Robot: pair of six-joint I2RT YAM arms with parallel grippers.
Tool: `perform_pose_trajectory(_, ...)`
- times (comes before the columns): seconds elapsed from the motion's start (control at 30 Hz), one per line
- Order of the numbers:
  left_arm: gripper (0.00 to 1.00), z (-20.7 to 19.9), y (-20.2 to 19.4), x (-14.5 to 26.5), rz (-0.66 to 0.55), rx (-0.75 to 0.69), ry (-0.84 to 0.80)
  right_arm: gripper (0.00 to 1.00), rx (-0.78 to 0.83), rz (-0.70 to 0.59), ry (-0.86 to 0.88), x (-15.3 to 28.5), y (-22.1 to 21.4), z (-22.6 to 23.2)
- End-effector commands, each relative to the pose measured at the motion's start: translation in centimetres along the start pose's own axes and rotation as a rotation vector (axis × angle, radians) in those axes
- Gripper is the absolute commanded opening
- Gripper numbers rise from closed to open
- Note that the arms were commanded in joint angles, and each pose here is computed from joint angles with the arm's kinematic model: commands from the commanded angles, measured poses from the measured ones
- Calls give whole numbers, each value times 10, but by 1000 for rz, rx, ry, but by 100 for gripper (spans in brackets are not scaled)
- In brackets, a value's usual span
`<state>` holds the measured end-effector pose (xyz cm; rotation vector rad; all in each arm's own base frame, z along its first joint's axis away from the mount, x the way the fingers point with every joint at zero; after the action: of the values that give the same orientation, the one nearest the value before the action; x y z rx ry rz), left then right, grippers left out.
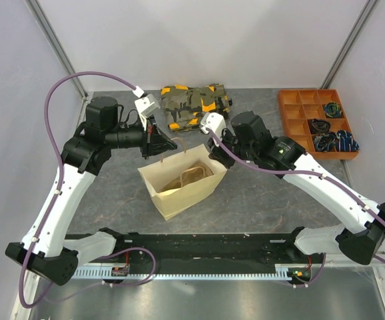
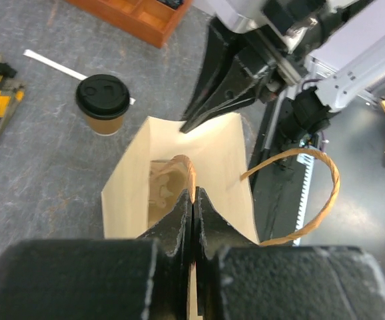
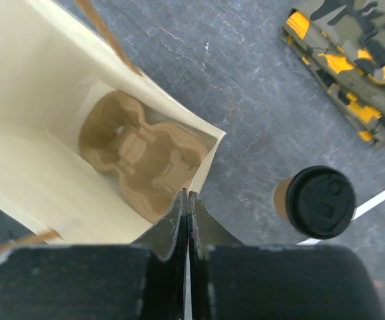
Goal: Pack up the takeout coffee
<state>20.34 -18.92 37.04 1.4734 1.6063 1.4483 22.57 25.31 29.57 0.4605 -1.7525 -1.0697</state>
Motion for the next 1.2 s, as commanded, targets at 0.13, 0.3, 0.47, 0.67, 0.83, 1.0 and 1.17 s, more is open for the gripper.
perform_pose_trajectory(0.13,37,11,47,28,-195,-181,176,0,-160,-61,28,-5,29,2)
perform_pose_trajectory(0.3,39,-19,62,48,-243,-361,150,0,-243,-44,14,-12,31,1)
perform_pose_trajectory(0.47,15,-31,33,28,-123,-454,84,0,-300,-29,17,-21,31,2)
perform_pose_trajectory(0.67,2,-14,-10,-9,30,-453,84,0,-336,-49,20,-19,36,2)
perform_pose_trajectory(0.83,2,14,-38,-30,118,-444,136,0,-348,-57,15,-18,34,2)
perform_pose_trajectory(1.0,2,25,-59,-55,127,-491,157,0,-362,-73,22,-19,33,4)
perform_pose_trajectory(1.17,2,39,-86,-74,143,-537,213,0,-374,-68,24,-21,31,2)
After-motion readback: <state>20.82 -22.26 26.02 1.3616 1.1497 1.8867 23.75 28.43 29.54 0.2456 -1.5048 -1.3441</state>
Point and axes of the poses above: each gripper's point midway between its finger pads, its own x axis back along the fingers, its own z axis along the line the jaws close on, y = z × x, the point moved 4 cm from there along x, back along the fingers, and after that the axes turned 3 degrees about x, right-handed, at the moved point
